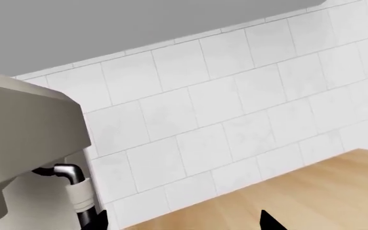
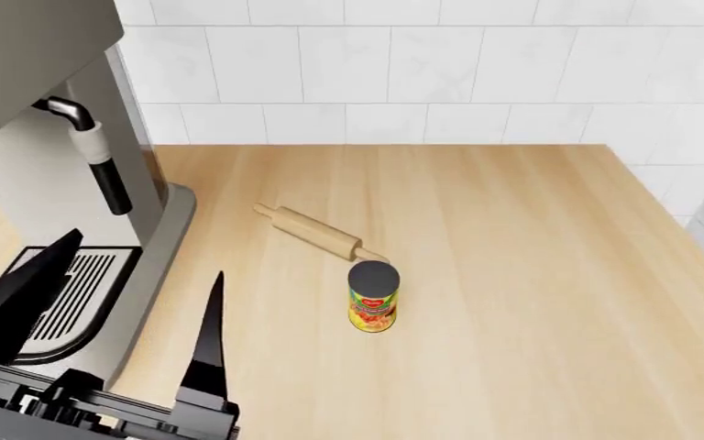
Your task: Pick the cans from the counter and place them in their designated side in the cabinet.
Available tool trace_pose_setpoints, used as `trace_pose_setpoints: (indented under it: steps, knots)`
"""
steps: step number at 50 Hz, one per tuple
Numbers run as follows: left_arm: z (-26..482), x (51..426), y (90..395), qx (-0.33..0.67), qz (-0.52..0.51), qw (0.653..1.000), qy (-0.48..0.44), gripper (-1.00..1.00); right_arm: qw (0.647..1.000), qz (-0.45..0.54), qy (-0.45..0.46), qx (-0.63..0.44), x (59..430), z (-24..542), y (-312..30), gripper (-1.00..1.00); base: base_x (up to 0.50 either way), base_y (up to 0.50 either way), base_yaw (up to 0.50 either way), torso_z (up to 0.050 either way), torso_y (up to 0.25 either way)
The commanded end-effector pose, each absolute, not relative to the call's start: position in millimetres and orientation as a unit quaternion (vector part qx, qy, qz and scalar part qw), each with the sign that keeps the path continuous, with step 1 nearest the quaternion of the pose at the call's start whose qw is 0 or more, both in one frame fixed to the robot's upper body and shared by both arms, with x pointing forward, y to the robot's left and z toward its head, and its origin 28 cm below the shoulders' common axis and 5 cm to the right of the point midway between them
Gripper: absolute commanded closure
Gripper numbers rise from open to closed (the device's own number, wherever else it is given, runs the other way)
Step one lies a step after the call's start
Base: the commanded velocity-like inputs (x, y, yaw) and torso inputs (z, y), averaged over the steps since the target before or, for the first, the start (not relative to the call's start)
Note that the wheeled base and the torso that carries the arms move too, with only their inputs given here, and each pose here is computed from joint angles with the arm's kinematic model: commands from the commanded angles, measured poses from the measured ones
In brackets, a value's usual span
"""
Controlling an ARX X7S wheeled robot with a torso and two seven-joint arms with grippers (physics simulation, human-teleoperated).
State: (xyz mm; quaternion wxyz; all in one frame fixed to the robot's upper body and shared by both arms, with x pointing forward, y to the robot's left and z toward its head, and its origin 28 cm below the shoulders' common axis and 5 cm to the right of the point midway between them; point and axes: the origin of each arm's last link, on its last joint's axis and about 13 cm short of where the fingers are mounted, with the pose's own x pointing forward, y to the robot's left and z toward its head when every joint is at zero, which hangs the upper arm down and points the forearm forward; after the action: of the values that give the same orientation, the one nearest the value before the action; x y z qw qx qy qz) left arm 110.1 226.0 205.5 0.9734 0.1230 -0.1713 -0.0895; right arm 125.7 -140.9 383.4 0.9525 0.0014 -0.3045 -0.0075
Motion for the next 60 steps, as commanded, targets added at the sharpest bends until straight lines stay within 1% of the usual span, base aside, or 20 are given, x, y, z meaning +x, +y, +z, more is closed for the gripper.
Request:
trace_pose_setpoints:
  steps: [1,10,15,21,32,43,60]
  knots:
    - [201.2,109.7,223.8,0.121,-0.09,0.974,-0.168,-1.0,0.963,0.023,-0.268,0.002,114.7,348.7,-139.5,-1.0,0.0,0.0,0.0,0.0,0.0]
    - [201.6,110.5,223.2,0.125,-0.091,0.974,-0.166,-1.0,0.98,0.092,-0.174,0.013,125.0,298.2,-140.1,-1.0,0.0,0.0,0.0,0.0,0.0]
    - [203.0,111.6,222.4,0.126,-0.091,0.974,-0.166,-1.0,0.985,0.103,-0.14,0.004,128.7,272.5,-142.3,-1.0,0.0,0.0,0.0,0.0,0.0]
    - [202.7,112.5,220.8,0.126,-0.09,0.974,-0.163,-1.0,0.986,0.134,-0.094,-0.016,133.2,243.4,-141.2,-1.0,0.0,0.0,0.0,0.0,0.0]
    - [201.6,113.8,217.9,0.126,-0.09,0.975,-0.16,-1.0,0.981,0.195,-0.024,-0.011,138.4,209.3,-133.2,-1.0,0.0,0.0,0.0,0.0,0.0]
    - [199.6,112.9,217.7,0.126,-0.092,0.975,-0.159,-1.0,0.974,0.224,0.009,-0.017,151.8,190.3,-118.3,-1.0,0.0,0.0,0.0,0.0,0.0]
    - [197.9,113.0,215.9,0.125,-0.093,0.975,-0.157,-1.0,0.966,0.259,0.01,-0.016,151.0,175.6,-95.0,-1.0,0.0,0.0,0.0,0.0,0.0]
